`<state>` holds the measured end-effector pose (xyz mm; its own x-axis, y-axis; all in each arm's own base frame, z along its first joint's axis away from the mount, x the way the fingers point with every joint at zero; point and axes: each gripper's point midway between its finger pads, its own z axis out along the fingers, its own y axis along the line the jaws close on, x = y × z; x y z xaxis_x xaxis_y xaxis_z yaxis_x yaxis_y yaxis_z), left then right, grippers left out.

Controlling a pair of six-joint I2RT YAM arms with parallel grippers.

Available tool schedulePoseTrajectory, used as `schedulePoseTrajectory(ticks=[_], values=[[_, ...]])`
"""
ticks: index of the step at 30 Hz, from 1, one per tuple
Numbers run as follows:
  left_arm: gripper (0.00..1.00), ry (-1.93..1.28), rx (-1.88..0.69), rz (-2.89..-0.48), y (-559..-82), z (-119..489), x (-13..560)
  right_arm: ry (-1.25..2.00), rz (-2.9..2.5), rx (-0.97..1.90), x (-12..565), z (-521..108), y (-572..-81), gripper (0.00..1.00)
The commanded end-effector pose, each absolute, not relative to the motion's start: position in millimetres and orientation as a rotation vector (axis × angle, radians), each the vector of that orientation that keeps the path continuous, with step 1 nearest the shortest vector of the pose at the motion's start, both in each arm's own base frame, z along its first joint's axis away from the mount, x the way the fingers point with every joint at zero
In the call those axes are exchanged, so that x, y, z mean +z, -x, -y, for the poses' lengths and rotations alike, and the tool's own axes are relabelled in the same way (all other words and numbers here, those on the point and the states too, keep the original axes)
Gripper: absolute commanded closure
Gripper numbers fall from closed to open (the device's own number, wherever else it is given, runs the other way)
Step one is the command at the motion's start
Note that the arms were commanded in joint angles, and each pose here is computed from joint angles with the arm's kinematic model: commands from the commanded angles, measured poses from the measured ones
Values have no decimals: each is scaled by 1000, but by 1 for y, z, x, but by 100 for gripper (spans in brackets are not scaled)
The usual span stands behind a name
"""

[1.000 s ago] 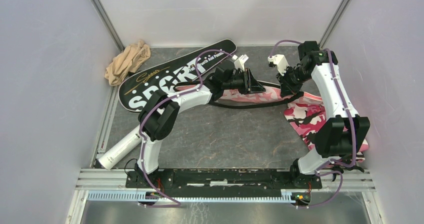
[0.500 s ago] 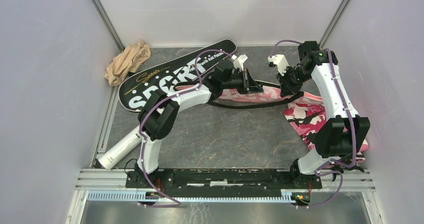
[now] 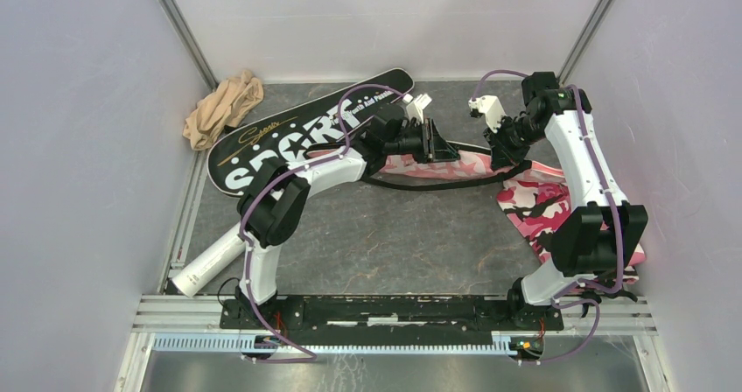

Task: Pack up the badminton gear
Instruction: Zip the racket bag at the center of the board.

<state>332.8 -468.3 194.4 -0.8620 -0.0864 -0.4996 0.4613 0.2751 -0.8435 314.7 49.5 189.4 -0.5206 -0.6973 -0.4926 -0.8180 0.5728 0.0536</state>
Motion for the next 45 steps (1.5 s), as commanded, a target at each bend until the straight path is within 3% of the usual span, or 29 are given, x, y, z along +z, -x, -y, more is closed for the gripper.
schedulePoseTrajectory(ticks=[1, 28, 45], values=[[67, -404, -1616, -1966, -341, 467, 226, 1162, -2323, 378, 213, -54, -314, 100], [47, -491, -1467, -1876, -358, 465, 222, 1163, -2334, 385, 209, -54, -311, 100], [47, -549, -1493, -1804, -366, 480, 235, 1162, -2340, 393, 207, -54, -310, 100]])
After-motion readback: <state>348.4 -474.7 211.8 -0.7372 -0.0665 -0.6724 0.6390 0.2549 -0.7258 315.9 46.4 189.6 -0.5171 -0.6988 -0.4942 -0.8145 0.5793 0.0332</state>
